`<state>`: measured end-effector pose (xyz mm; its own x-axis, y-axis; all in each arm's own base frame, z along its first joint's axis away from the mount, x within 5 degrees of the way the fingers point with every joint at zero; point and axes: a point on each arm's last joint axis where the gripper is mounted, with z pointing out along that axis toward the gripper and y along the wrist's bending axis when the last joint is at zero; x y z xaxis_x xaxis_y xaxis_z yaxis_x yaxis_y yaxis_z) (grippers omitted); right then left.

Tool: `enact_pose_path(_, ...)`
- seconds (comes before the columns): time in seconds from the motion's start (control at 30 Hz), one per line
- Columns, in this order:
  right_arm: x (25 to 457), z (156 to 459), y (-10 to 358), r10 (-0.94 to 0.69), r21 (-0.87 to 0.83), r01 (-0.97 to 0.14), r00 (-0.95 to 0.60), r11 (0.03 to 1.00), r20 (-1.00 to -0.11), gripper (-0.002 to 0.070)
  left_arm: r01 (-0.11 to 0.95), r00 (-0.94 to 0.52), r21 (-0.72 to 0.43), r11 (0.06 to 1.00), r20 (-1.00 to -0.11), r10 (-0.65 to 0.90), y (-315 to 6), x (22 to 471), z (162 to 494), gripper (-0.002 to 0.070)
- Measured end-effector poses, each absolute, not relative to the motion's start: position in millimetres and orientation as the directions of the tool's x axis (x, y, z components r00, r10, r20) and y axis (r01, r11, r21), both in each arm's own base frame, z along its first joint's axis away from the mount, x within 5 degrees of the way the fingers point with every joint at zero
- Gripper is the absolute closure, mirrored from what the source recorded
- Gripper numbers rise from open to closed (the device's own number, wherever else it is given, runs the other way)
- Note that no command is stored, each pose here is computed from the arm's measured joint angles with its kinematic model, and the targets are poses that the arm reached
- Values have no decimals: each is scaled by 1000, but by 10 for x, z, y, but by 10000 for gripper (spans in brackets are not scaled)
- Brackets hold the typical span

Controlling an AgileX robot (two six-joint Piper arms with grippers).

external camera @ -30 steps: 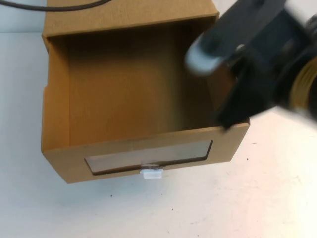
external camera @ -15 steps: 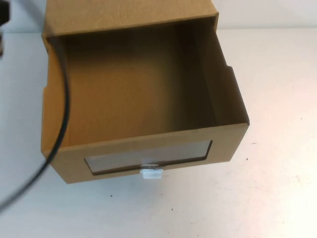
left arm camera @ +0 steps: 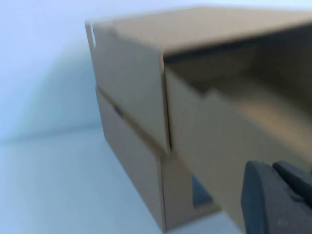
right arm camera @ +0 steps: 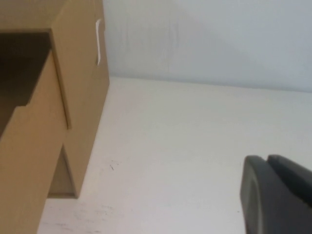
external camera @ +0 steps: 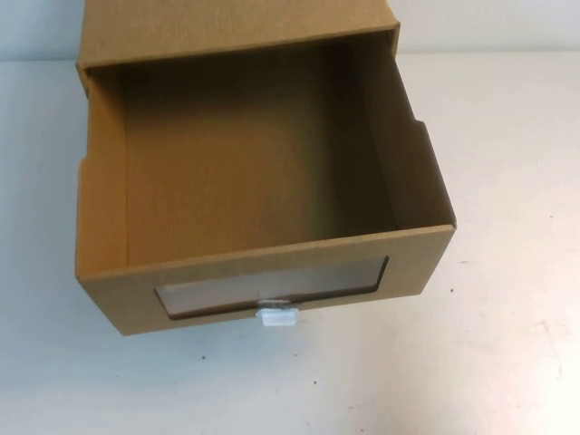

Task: Open the shoe box
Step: 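Pull the top drawer of the cardboard box fully open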

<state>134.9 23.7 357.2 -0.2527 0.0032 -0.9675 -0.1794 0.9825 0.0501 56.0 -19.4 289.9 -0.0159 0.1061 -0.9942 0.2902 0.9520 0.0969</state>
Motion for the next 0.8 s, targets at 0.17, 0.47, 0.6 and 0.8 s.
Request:
enact_pose_path(0.17,1236,3206,216,50,90,-165,-233,982,-971,689,272,-74,25,962,-996,47,-181,577,2405,680)
enact_pose_path(0.47,1244,2957,203,68,105,-146,-241,984,-968,689,242,-173,-23,970,-985,20,-169,629,1869,680)
enact_pose_path(0.6,1248,2974,201,73,107,-144,-222,984,-972,690,237,-236,-119,964,-970,-62,-183,618,1828,680)
enact_pose_path(0.8,1249,2976,200,74,107,-144,-220,984,-973,690,226,-253,-170,959,-961,-111,-185,615,1823,680)
